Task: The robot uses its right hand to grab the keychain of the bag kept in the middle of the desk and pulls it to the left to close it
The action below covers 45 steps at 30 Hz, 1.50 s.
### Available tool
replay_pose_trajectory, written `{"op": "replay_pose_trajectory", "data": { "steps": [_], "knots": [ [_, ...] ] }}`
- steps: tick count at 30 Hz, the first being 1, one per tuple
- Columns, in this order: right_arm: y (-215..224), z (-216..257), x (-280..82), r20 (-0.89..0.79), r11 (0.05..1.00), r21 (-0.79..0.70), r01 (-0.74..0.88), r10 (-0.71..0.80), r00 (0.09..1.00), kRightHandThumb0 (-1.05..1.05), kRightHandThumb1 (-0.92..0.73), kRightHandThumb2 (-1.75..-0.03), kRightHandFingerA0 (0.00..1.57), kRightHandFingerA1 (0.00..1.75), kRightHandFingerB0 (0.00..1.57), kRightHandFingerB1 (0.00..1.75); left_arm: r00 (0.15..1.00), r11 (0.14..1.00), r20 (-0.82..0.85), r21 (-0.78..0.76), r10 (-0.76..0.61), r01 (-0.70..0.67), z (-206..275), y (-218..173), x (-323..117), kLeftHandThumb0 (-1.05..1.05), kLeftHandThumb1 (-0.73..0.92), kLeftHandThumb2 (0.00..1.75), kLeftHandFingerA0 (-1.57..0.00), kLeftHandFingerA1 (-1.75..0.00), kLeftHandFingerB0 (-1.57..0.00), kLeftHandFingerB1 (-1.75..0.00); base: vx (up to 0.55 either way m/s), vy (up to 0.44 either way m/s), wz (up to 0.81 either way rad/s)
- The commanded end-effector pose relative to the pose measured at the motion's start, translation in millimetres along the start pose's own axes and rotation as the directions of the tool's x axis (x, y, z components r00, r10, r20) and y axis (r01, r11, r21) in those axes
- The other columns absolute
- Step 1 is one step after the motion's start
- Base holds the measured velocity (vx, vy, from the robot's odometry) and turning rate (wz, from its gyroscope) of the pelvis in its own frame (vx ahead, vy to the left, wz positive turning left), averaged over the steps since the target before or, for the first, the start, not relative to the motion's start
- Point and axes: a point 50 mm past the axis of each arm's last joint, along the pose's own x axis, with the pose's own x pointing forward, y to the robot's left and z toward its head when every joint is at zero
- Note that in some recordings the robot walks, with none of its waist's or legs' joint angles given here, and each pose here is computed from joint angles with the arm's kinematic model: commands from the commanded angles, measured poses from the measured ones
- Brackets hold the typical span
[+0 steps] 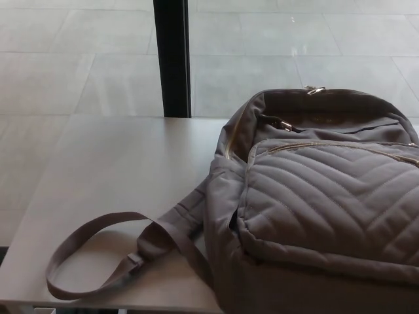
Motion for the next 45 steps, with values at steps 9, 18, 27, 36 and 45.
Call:
{"op": "replay_pose_trajectory", "data": {
  "steps": [9,18,27,36,45],
  "knots": [
    [-71,75,0,0.263,0.957,0.284,0.067,-0.145,0.954,-0.76,-0.53,-0.90,0.29,0.59,0.00,0.14,0.999,1.000,0.050,-0.006,-0.016,0.017,1,7,-4,-0.56,0.44,0.81,-0.55,-0.61,-0.42,-0.53,0.00,0.000,0.00],
    [-94,195,-24,0.624,0.940,0.340,-0.032,-0.199,0.756,-0.79,-0.63,-0.60,0.29,0.47,0.08,0.28,0.997,0.999,0.064,-0.018,-0.032,0.033,5,5,-2,-0.54,0.46,0.82,-0.56,-0.61,-0.41,-0.53,0.00,0.000,0.00],
    [-53,265,-72,0.835,0.988,0.053,-0.143,0.035,0.550,-0.65,-0.49,-0.84,0.22,0.50,0.04,0.32,0.998,1.000,0.062,-0.005,-0.031,0.031,7,4,-1,-0.57,0.44,0.83,-0.58,-0.62,-0.45,-0.53,0.00,0.000,0.00],
    [-10,282,-78,0.803,0.972,-0.182,-0.151,0.235,0.548,-0.62,-0.48,-0.80,0.32,0.54,0.12,0.39,0.998,0.999,0.050,0.005,-0.035,0.034,6,3,0,-0.58,0.45,0.83,-0.60,-0.63,-0.46,-0.53,0.00,0.000,0.00],
    [-6,276,-67,0.712,0.948,-0.316,-0.040,0.265,0.651,-0.55,-0.46,-0.79,0.39,0.59,0.15,0.41,0.997,0.999,0.058,-0.006,-0.041,0.041,6,3,0,-0.54,0.47,0.83,-0.59,-0.62,-0.46,-0.53,0.00,0.000,0.00]
  ]
}}
